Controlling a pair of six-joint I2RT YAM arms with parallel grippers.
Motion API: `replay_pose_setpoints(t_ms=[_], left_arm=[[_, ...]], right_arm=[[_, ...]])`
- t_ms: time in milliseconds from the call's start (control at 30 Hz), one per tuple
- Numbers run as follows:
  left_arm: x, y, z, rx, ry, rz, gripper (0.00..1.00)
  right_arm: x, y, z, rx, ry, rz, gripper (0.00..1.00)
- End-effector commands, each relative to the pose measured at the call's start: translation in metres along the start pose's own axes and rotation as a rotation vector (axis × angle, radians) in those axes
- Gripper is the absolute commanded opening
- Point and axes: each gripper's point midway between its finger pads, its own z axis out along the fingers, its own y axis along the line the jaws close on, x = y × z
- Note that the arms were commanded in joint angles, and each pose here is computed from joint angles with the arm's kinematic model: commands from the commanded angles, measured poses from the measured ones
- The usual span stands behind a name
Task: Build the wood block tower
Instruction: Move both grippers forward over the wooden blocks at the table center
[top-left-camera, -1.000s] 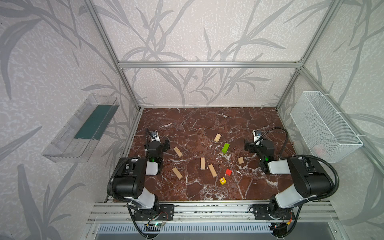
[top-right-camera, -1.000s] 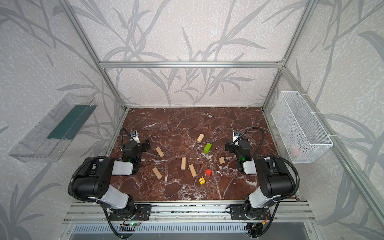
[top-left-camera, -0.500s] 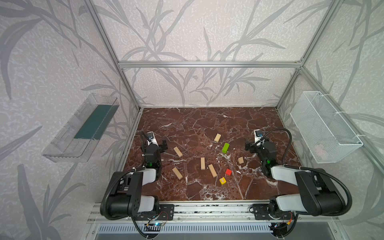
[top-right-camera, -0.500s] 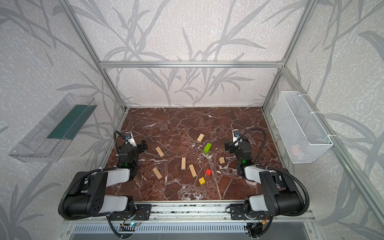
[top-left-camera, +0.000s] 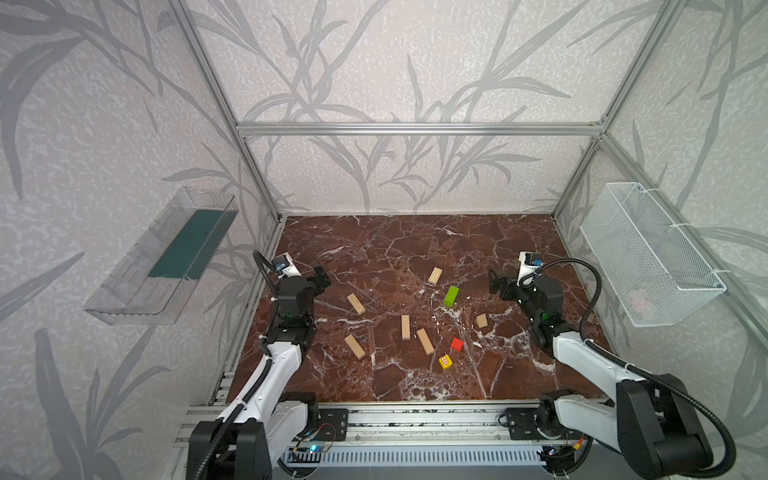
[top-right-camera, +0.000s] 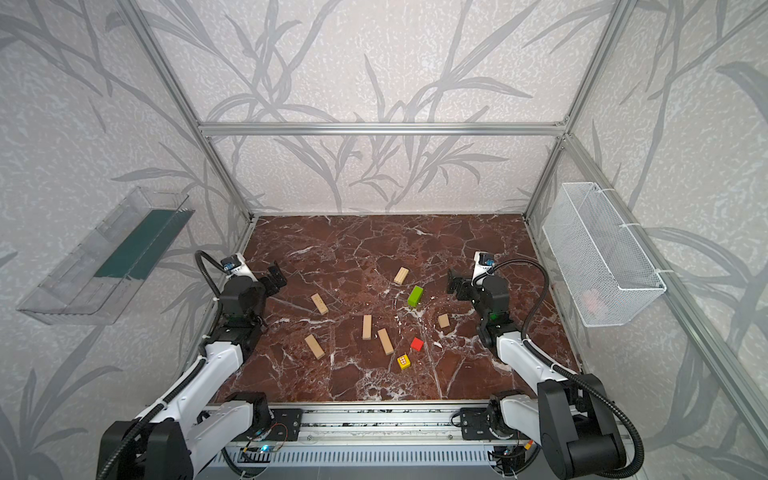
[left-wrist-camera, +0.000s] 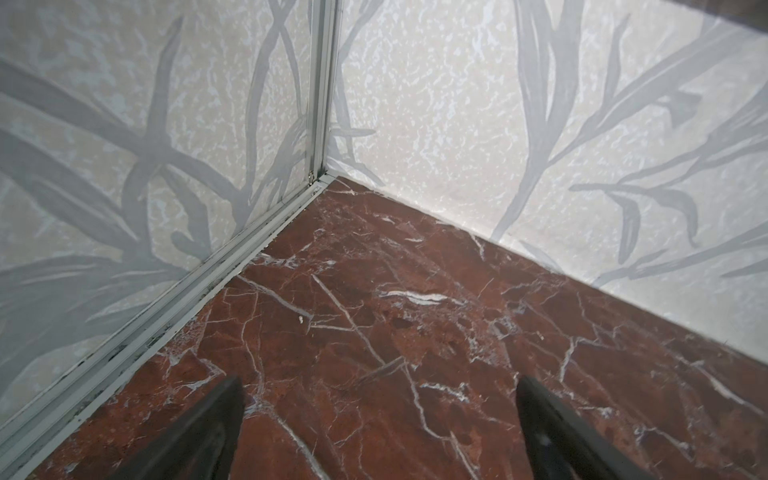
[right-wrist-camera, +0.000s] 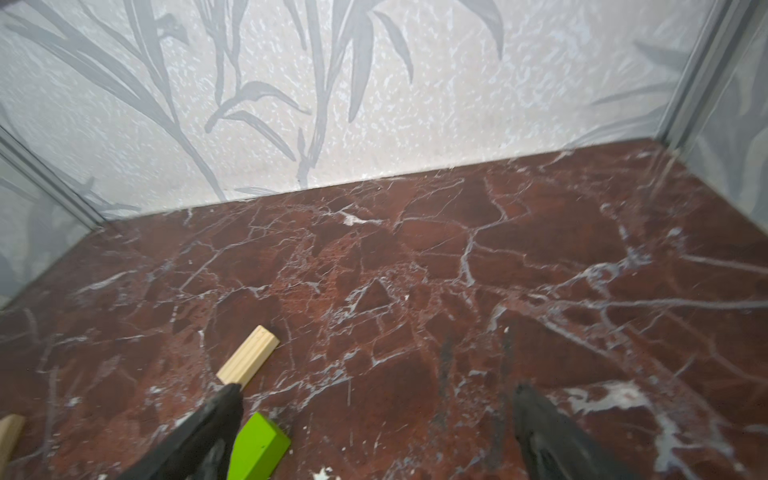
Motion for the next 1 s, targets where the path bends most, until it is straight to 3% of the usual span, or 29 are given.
replay_pose_setpoints(t_ms=[0,100,233,333,533,767,967], left_arm=[[0.025,0.007,-0.006,-0.023,0.116,-0.175,0.99],[0.032,0.009,-0.009,-0.065,0.188,-0.278,1.00],[0.045,-0.021,-0.014,0.065,0.317,-0.323,0.99],[0.065,-0.039,-0.024,0.113,0.430,-0.343,0.99],[0.113,-0.076,-0.064,0.176,0.632,-0.194,0.99],[0.163,-0.100,-0.103,0.213,0.808,-0.062,0.96],[0.192,-0.126,-0.124,0.238,0.908,0.076,0.91]], right_arm=[[0.015,0.000,0.004,-0.011,0.091,0.206,0.99],[0.024,0.014,0.010,-0.067,0.207,0.213,0.99],[0.036,0.026,0.009,-0.083,0.314,0.243,0.99],[0.046,0.041,0.007,-0.074,0.387,0.187,0.99],[0.072,0.085,-0.018,-0.118,0.490,0.018,0.99],[0.112,0.104,-0.048,-0.130,0.569,-0.154,0.99],[0.133,0.108,-0.057,-0.172,0.572,-0.185,0.99]])
